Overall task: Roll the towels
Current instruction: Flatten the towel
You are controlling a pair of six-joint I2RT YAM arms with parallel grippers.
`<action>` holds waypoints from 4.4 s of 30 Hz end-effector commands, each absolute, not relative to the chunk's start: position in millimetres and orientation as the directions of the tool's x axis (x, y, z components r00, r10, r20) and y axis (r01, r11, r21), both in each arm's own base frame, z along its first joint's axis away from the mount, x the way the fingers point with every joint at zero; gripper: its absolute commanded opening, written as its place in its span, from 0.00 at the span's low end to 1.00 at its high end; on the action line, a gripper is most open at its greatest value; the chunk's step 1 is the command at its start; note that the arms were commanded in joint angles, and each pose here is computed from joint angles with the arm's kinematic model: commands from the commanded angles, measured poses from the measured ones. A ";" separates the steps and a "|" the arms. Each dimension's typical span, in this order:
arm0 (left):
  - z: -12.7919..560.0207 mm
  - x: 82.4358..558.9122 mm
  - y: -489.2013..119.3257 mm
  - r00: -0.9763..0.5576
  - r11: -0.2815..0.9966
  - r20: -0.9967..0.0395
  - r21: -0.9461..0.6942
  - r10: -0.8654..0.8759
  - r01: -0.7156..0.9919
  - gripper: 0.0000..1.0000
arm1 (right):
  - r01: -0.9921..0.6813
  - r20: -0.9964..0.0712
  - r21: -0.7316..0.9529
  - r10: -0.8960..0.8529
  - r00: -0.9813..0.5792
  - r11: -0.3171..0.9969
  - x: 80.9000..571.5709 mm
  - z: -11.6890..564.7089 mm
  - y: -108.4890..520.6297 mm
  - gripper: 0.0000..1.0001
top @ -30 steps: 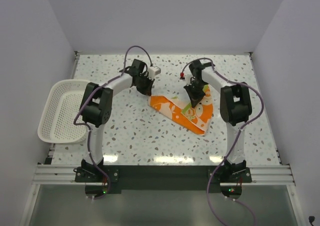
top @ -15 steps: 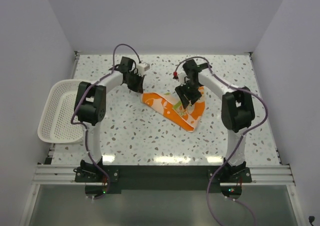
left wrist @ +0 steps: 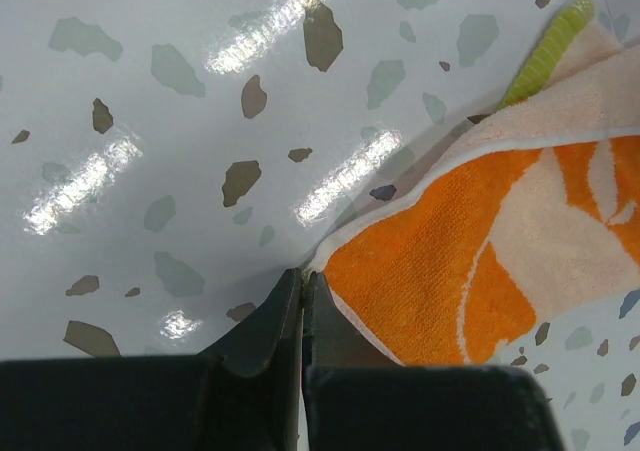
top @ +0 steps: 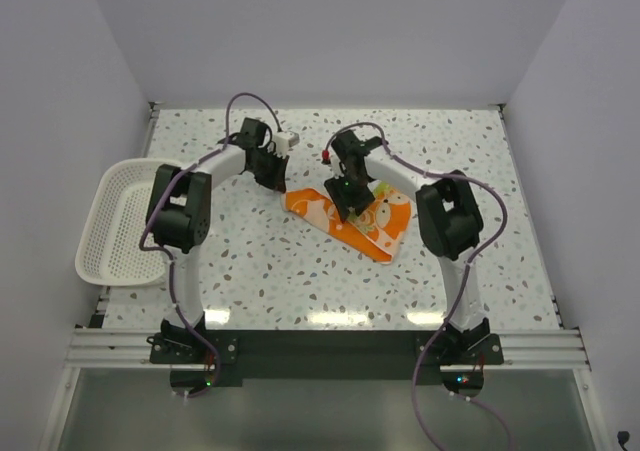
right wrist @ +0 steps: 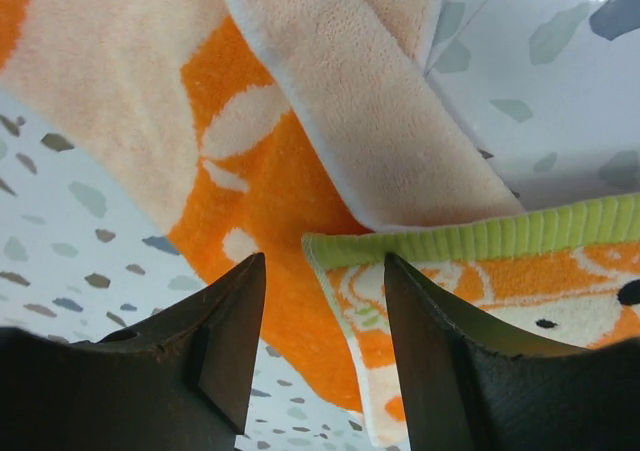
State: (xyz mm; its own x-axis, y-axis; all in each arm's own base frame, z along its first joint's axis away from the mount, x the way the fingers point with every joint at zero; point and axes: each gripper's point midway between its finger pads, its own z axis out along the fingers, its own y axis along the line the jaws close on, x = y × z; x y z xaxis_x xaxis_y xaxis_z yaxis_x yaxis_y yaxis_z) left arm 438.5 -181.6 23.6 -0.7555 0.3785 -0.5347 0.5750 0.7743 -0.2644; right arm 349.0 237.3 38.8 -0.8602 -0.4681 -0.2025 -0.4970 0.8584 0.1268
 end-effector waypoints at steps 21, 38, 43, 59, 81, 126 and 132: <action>83.5 496.9 -137.7 -0.689 0.825 -0.658 -0.180 0.304 0.536 0.00 | -0.375 -0.274 0.052 -0.348 -0.897 0.926 387.6 115.1 123.2 0.00; 65.8 484.1 -51.4 -0.740 0.878 -0.586 -0.099 0.329 0.469 0.00 | -0.354 -0.047 0.107 -0.351 -0.935 0.929 298.5 58.8 28.6 0.00; 56.4 479.3 -53.0 -0.758 0.876 -0.564 -0.119 0.327 0.467 0.00 | -0.397 -0.056 0.136 -0.393 -0.918 0.908 302.6 63.1 32.5 0.67; 60.0 484.1 -60.8 -0.762 0.869 -0.563 -0.145 0.321 0.473 0.00 | -0.405 -0.310 0.069 -0.367 -0.877 0.911 456.4 51.4 90.9 0.60; 69.9 489.5 -71.9 -0.758 0.868 -0.586 -0.174 0.288 0.465 0.00 | -0.404 -0.339 0.045 -0.366 -0.866 0.914 488.6 22.2 113.6 0.05; 182.8 427.3 -68.1 -0.498 0.827 -0.771 0.065 0.397 0.559 0.00 | -0.310 -0.695 -0.072 -0.271 -0.667 0.948 445.0 178.0 36.1 0.00; 117.7 495.3 -76.7 -0.594 0.859 -0.715 0.018 0.369 0.512 0.00 | -0.270 -0.605 -0.030 -0.232 -0.762 0.962 510.7 93.4 38.6 0.00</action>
